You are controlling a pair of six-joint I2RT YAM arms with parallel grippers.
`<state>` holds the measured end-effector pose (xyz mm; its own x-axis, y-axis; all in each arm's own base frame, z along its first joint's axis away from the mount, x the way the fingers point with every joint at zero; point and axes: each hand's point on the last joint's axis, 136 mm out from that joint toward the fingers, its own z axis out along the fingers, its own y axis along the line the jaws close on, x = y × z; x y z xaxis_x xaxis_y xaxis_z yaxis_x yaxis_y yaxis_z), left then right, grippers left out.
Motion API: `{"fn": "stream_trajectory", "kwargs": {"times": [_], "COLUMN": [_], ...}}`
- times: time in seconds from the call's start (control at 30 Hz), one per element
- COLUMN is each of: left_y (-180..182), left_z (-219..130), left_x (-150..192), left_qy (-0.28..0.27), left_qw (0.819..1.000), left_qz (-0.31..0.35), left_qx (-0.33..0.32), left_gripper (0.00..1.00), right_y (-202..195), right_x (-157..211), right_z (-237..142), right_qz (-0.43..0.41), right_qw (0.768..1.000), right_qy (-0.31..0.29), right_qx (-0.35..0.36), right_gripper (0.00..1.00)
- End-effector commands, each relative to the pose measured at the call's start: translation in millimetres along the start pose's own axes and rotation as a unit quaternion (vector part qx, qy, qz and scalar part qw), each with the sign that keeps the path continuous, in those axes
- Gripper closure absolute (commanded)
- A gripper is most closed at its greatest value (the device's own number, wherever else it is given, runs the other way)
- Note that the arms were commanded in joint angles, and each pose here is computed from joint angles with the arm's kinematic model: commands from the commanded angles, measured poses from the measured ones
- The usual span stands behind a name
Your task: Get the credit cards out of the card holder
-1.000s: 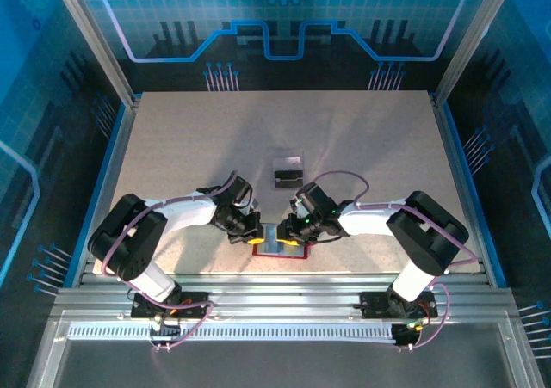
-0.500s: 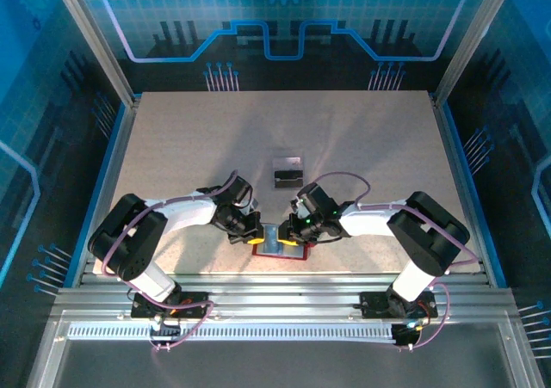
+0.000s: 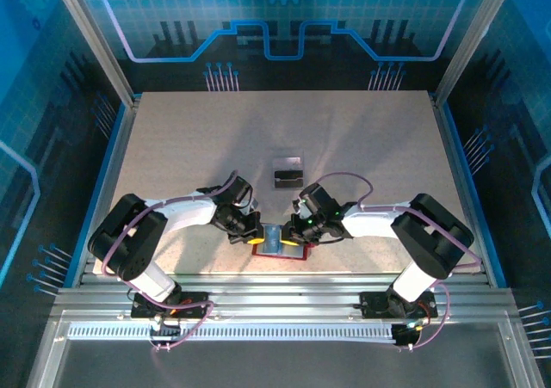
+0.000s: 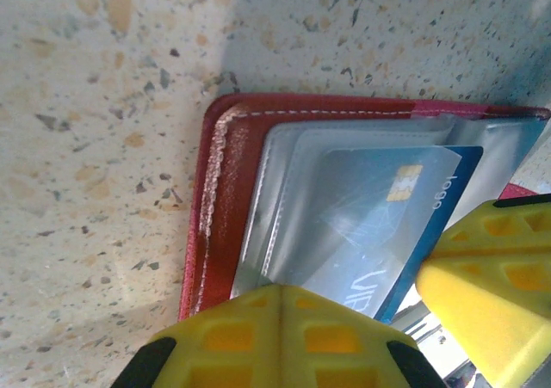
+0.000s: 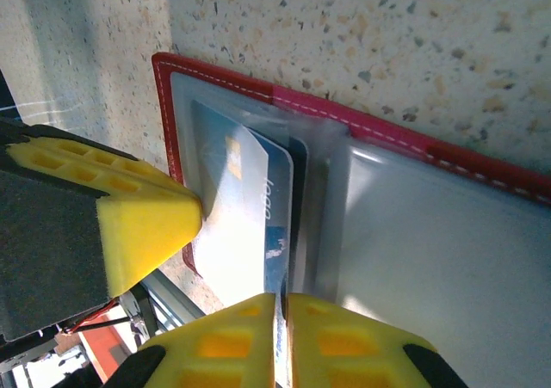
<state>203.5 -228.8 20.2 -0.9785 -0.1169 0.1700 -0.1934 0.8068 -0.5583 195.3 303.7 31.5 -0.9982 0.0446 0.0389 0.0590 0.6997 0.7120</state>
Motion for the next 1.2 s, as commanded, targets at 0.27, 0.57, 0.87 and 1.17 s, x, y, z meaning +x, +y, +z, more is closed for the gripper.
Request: {"fn": "stream_trajectory", "kwargs": {"times": [0.27, 0.57, 0.87, 1.17], "left_y": [19.0, 26.2, 33.0, 32.3], "left_z": [4.6, 8.2, 11.6, 10.9], "left_x": [10.6, 12.4, 16.0, 16.3], "left_qy": [0.013, 0.017, 0.02, 0.02], "left_qw": [0.999, 0.999, 0.998, 0.999], "left_qz": [-0.019, -0.024, -0.031, -0.03], "left_qx": [-0.028, -0.039, -0.043, -0.041], "left_gripper": [0.96, 0.96, 0.97, 0.97], "right_y": [-10.8, 1.9, -3.2, -6.0], "right_x": [-0.7, -0.4, -0.6, 0.3], "right_z": [-16.7, 0.9, 6.9, 11.2], "right_qz": [0.002, -0.005, -0.001, 0.005], "right_qw": [1.0, 1.0, 1.0, 1.0], "right_qy": [-0.015, 0.01, 0.012, 0.018], "right_qx": [0.008, -0.018, -0.016, -0.012], "right_gripper": [0.92, 0.81, 0.8, 0.78]}}
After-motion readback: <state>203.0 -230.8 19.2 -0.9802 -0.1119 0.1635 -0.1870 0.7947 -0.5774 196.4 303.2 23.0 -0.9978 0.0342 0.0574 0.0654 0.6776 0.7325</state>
